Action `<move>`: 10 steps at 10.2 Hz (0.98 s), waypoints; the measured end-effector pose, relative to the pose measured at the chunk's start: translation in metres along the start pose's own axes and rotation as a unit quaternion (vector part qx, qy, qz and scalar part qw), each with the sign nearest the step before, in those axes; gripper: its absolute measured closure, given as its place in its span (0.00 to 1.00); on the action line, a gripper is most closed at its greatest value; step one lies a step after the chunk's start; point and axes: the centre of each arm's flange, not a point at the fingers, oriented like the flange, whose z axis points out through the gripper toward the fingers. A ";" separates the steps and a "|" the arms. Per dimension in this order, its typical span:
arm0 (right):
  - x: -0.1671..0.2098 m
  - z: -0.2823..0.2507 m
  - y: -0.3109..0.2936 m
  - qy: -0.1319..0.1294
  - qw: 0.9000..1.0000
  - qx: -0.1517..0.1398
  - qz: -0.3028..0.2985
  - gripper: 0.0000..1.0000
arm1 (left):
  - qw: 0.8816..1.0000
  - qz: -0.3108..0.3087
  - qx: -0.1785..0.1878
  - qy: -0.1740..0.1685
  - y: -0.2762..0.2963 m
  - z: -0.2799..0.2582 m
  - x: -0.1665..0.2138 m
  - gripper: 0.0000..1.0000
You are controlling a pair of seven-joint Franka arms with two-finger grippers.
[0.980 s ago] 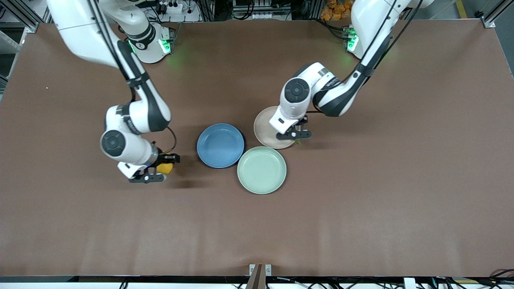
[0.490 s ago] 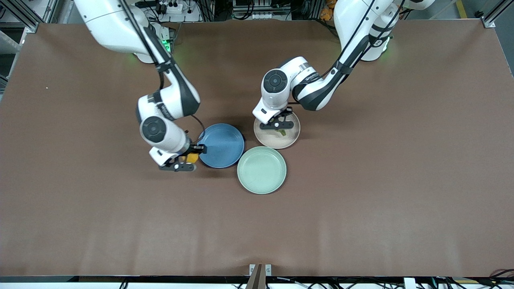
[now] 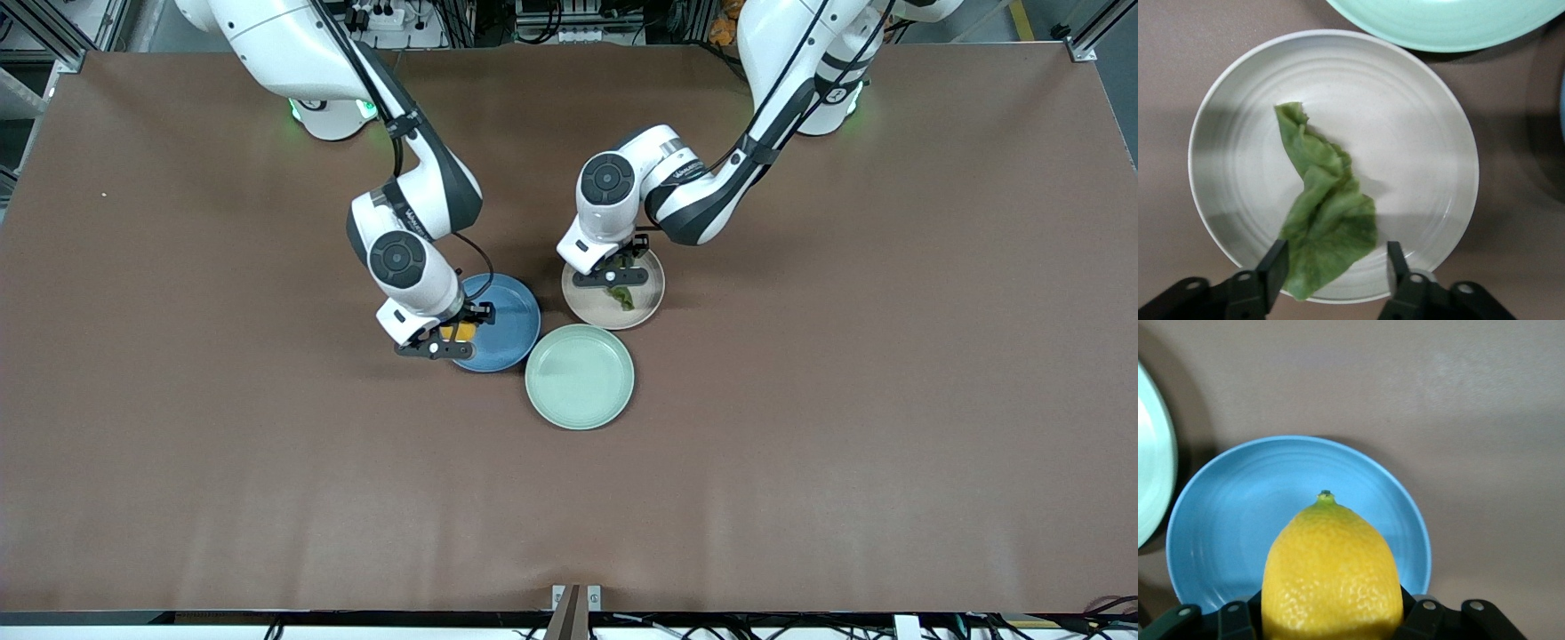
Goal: Place lemon and lettuce in plates
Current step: 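Release the lettuce onto the cream plate while the right gripper lowers lemon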
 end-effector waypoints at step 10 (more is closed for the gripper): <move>-0.015 0.061 -0.029 0.027 1.000 0.006 -0.005 0.42 | 0.997 -0.032 -0.012 0.066 -0.156 -0.073 0.165 0.00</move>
